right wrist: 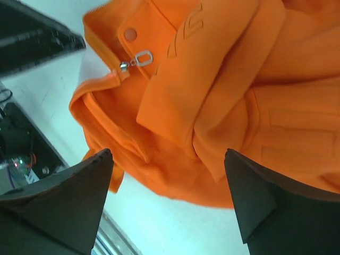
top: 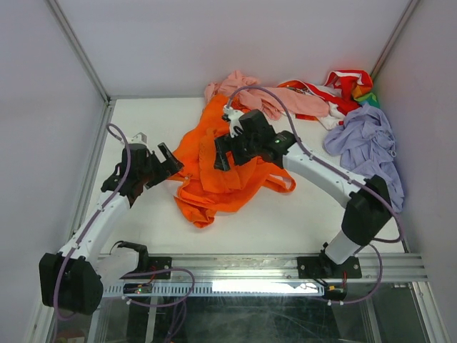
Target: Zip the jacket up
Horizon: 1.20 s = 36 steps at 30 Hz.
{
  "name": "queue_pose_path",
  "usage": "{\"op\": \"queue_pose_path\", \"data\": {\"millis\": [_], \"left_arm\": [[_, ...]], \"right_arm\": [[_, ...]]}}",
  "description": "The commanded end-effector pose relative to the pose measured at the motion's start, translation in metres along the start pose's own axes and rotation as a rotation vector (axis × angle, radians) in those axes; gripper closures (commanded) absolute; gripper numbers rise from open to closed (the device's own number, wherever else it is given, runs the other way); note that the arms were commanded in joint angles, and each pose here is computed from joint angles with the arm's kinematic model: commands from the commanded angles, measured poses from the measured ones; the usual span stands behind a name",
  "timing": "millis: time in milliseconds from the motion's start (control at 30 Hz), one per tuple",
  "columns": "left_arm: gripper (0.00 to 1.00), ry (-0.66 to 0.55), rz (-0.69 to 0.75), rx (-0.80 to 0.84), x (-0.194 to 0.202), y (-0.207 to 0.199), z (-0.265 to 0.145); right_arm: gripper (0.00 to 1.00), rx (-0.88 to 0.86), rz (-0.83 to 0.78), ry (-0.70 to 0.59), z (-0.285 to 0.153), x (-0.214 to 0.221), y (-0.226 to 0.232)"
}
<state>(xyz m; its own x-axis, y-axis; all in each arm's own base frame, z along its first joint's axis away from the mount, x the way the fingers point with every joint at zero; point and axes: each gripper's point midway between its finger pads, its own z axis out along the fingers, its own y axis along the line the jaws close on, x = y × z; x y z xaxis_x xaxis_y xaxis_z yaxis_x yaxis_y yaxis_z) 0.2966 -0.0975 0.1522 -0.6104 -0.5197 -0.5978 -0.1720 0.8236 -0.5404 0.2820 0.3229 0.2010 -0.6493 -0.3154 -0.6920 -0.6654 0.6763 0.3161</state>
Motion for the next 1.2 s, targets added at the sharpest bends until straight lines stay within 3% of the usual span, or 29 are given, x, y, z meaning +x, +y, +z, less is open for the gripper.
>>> {"op": "queue_pose_path", "data": {"millis": [0,133,267,333,367,500,533,733,833,967,1067,1167], "left_arm": [[0.01,0.036,0.021,0.039,0.003,-0.011,-0.004],[0.01,0.025,0.028,0.039,0.003,-0.01,-0.006],[0.01,0.06,0.031,0.016,0.01,-0.004,0.002],[0.01,0.063,0.035,0.01,0.01,-0.003,0.002],[0.01,0.057,0.039,0.004,0.009,-0.002,0.002],[0.01,0.037,0.062,-0.006,0.004,0.0,0.0],[0.01,0.04,0.066,-0.007,0.004,0.0,0.0],[0.01,0.067,0.069,-0.004,0.009,0.0,0.003],[0.01,0.076,0.083,-0.009,0.009,0.001,0.006],[0.01,0.086,0.096,-0.028,0.008,0.004,0.012],[0.01,0.083,0.098,-0.064,0.006,0.011,0.018],[0.01,0.078,0.085,-0.097,0.004,0.02,0.027]], "right_arm": [[0.11,0.01,0.115,-0.183,0.034,-0.054,0.005],[0.12,0.017,0.139,-0.239,0.063,-0.077,-0.001],[0.12,0.075,0.159,-0.21,0.101,-0.074,-0.019],[0.19,0.1,0.159,-0.189,0.112,-0.066,-0.027],[0.26,0.114,0.154,-0.178,0.114,-0.062,-0.031],[0.9,0.169,0.164,-0.162,0.089,-0.057,-0.055],[1.0,0.202,0.172,-0.172,0.073,-0.056,-0.068],[1.0,0.455,0.221,-0.282,-0.049,-0.047,-0.143],[1.0,0.628,0.305,-0.265,-0.095,-0.013,-0.185],[0.98,0.878,0.53,-0.202,-0.139,0.053,-0.235],[0.59,0.965,0.61,-0.175,-0.156,0.08,-0.247],[0.37,0.849,0.565,-0.211,-0.151,0.068,-0.231]]}}
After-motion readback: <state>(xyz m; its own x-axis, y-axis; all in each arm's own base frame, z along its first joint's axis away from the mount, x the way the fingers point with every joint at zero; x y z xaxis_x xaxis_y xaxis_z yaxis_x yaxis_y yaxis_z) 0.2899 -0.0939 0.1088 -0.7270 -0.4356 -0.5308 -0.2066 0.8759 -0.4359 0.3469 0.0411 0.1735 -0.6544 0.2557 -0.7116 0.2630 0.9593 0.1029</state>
